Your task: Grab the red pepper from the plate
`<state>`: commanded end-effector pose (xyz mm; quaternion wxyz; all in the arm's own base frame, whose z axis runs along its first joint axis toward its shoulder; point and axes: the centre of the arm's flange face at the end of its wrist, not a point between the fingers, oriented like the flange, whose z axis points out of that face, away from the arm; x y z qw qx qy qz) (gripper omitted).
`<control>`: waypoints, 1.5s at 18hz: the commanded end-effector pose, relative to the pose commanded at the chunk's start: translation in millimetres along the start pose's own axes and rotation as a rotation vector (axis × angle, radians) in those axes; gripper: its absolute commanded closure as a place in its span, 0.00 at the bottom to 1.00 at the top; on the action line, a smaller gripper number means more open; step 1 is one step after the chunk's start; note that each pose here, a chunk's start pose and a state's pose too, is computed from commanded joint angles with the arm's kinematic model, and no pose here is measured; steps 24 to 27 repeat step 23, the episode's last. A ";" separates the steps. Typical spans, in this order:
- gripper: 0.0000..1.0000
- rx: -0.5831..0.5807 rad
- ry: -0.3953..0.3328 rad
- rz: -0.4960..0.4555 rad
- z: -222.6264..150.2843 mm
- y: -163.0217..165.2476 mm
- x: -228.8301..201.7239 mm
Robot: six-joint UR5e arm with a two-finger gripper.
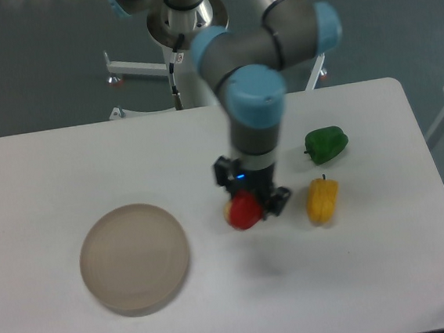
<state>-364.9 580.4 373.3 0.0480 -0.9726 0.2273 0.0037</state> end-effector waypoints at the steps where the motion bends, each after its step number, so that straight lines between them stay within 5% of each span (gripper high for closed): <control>1: 0.71 -0.004 0.011 0.025 0.8 5.9 -2.2; 8: 0.70 -0.122 0.033 0.216 -0.3 21.6 -12.8; 27: 0.70 -0.075 0.043 0.218 8.1 10.5 -19.7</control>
